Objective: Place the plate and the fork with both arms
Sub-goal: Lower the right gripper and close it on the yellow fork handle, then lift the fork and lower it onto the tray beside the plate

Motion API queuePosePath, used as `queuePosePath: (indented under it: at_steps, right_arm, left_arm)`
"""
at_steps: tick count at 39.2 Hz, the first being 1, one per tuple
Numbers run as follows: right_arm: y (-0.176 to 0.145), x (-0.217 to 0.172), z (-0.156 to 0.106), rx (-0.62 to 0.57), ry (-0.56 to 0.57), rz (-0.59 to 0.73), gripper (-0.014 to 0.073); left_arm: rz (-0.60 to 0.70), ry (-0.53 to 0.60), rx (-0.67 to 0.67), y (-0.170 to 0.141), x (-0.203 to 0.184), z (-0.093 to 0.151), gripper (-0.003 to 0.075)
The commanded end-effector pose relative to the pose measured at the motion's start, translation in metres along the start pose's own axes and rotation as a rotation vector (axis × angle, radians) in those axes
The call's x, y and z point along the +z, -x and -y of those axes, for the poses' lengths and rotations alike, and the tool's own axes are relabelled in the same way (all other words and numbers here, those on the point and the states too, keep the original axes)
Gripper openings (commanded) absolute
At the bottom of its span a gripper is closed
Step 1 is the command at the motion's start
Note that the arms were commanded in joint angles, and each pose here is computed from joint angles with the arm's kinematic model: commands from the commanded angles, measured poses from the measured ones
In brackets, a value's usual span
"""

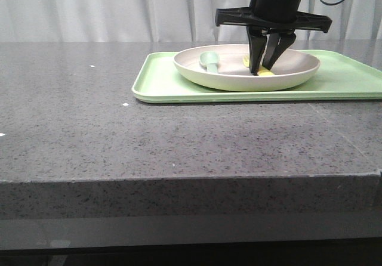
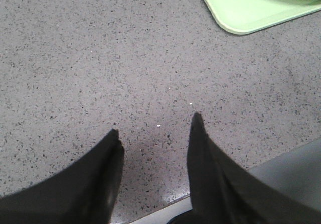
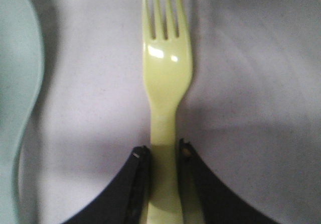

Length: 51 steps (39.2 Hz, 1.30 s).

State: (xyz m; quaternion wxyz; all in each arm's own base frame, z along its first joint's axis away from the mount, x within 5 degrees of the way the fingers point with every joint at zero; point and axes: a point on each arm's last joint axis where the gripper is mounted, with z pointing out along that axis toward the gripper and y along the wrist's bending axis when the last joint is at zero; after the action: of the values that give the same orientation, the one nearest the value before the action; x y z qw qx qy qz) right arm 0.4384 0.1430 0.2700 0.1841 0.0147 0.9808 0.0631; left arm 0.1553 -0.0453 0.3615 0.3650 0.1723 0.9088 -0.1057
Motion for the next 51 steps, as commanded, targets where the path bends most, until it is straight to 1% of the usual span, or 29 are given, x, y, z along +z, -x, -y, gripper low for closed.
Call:
queuePosePath:
  at_steps: [1,11,16,21,26,29,35,41,47,51]
  right_arm:
    - [0.006,-0.036,0.003,-0.006,0.003,0.079,0.0053]
    - [0.004,-0.059,0.003,-0.039,0.010,0.104,0.0053]
    - [0.004,-0.083,0.003,-0.046,0.022,0.147,0.0053]
    - [0.005,-0.106,0.006,-0.096,0.026,0.187,0.0053]
    - [0.005,-0.125,0.024,-0.092,0.007,0.204,0.0053]
    - [0.006,-0.132,0.045,-0.056,-0.022,0.189,0.0053]
    - [0.007,-0.127,0.084,-0.004,-0.079,0.121,0.0053]
    - [0.005,-0.113,0.110,0.024,-0.076,0.081,0.0053]
    - [0.002,-0.093,0.125,0.049,-0.035,0.051,0.0053]
    - [0.002,-0.075,0.128,0.055,0.000,0.028,0.0053]
  left_arm:
    - [0.086,0.006,-0.007,0.010,-0.007,0.000,0.0306]
    - [0.086,0.006,-0.007,0.010,-0.007,0.000,0.0306]
    - [0.086,0.006,-0.007,0.010,-0.007,0.000,0.0306]
    - [0.086,0.008,-0.006,0.010,-0.007,0.000,0.0305]
    - [0.084,0.015,-0.001,0.010,-0.007,0.000,0.0306]
    - [0.084,0.015,-0.001,0.010,-0.007,0.000,0.0306]
    - [0.084,0.015,-0.001,0.010,-0.007,0.000,0.0305]
    - [0.084,0.015,-0.001,0.010,-0.007,0.000,0.0306]
    - [0.084,0.015,-0.001,0.010,-0.007,0.000,0.0305]
    - [0.084,0.015,-0.001,0.010,-0.007,0.000,0.0305]
